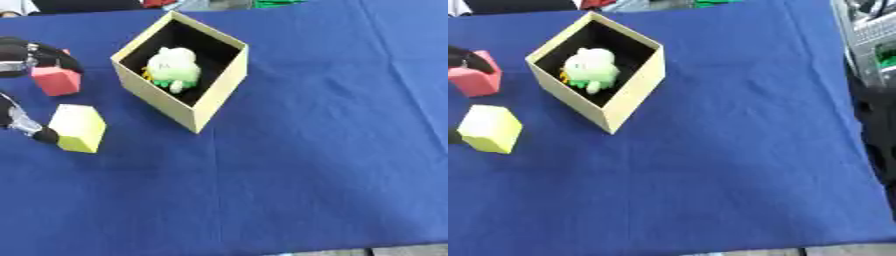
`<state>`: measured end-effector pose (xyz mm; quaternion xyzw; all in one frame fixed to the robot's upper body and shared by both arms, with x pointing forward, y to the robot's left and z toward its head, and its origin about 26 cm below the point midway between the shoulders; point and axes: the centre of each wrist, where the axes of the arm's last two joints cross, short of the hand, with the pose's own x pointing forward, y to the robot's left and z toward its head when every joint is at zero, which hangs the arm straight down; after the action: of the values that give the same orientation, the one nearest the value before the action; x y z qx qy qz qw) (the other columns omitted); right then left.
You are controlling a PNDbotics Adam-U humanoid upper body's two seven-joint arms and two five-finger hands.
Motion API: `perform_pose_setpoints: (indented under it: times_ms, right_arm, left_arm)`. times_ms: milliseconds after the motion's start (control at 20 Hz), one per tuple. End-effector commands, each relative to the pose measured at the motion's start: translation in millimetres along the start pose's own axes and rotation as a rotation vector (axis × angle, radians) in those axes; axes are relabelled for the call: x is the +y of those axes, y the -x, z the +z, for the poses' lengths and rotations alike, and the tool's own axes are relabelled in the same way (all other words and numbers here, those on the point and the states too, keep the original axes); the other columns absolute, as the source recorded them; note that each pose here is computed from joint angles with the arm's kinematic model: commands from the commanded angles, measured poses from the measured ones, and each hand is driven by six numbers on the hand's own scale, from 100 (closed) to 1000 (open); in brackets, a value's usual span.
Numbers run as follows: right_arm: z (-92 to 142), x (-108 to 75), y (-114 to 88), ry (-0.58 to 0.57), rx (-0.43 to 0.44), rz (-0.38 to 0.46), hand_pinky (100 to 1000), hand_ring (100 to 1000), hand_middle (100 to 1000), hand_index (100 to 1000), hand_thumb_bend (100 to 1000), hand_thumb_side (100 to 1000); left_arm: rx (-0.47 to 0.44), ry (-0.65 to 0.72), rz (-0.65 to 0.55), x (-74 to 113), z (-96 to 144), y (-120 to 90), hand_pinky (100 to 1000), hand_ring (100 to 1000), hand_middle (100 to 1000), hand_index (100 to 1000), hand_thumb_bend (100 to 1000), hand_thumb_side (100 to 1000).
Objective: Pick up objects on the table and place them in the box.
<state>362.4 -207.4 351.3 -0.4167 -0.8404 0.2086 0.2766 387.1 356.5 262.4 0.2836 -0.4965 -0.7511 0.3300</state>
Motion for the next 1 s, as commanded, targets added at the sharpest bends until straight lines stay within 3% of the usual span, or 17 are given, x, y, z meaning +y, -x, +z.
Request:
perform_pose_setpoints:
  times_ms: [50, 500, 1000]
  right_arm:
    - [-4.0, -11.1, -5.6, 0.035, -0.022, -0.004, 882, 907, 842, 963, 100, 864]
    - [-3.6, -12.0, -7.9, 0.047, -0.021, -0.014, 883, 907, 841, 964, 100, 863]
    - [-3.8, -14.0, -8.9, 0.053, -0.019, -0.019, 883, 908, 840, 964, 100, 867]
  left_arm:
    - [0.005, 0.074, -0.04, 5.7, 4.0, 5.8, 879, 889, 863, 946, 840, 771]
    - [0.04, 0.115, -0.013, 1.4, -4.9, 10.5, 870, 861, 759, 893, 841, 786]
    - [0.056, 0.137, -0.008, -13.8, -12.0, 16.0, 853, 838, 706, 885, 790, 713]
